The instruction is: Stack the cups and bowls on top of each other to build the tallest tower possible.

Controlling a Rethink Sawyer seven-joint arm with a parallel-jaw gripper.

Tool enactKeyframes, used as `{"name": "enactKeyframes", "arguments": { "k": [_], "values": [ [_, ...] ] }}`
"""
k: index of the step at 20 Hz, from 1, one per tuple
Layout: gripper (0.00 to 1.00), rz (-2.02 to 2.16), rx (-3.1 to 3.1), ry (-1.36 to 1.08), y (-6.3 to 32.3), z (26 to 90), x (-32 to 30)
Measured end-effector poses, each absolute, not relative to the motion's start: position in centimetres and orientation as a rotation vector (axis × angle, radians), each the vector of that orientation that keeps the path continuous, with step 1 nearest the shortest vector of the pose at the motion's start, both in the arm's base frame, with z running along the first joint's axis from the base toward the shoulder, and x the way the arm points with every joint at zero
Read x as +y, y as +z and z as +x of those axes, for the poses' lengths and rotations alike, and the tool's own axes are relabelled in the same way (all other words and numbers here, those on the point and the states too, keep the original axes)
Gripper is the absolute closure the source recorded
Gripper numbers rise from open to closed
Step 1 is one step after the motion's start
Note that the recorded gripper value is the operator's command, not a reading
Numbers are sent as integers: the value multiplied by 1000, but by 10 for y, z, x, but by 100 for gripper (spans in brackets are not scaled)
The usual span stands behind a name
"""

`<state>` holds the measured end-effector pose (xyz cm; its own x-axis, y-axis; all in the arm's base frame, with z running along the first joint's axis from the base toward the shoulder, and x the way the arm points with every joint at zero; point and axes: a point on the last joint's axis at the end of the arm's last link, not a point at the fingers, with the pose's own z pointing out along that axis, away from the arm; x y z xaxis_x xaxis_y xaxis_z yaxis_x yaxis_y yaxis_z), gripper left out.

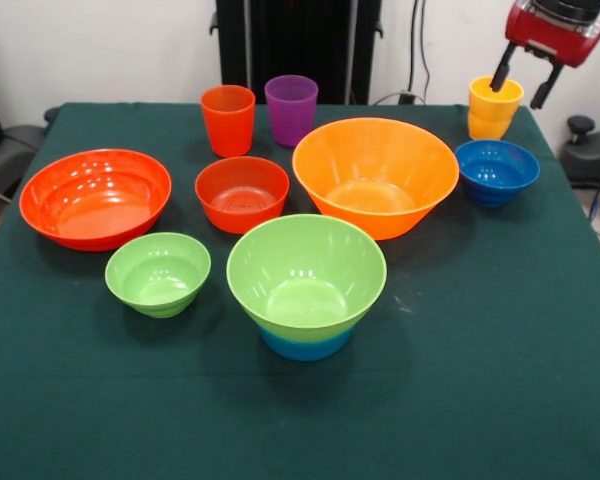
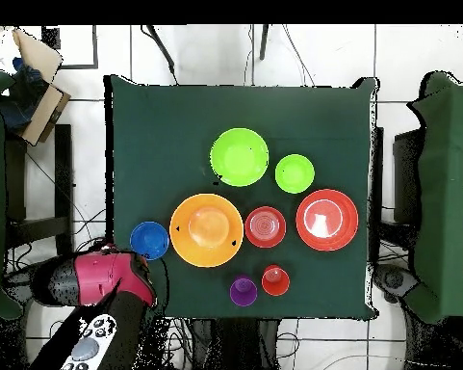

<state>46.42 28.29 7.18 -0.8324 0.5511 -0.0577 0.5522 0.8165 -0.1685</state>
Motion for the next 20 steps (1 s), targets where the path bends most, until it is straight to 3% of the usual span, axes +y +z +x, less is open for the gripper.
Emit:
{"name": "enactKeyframes", "arguments": {
  "k": [20],
  "values": [
    [0,1069,3013,-240,68,464,279]
  ]
}}
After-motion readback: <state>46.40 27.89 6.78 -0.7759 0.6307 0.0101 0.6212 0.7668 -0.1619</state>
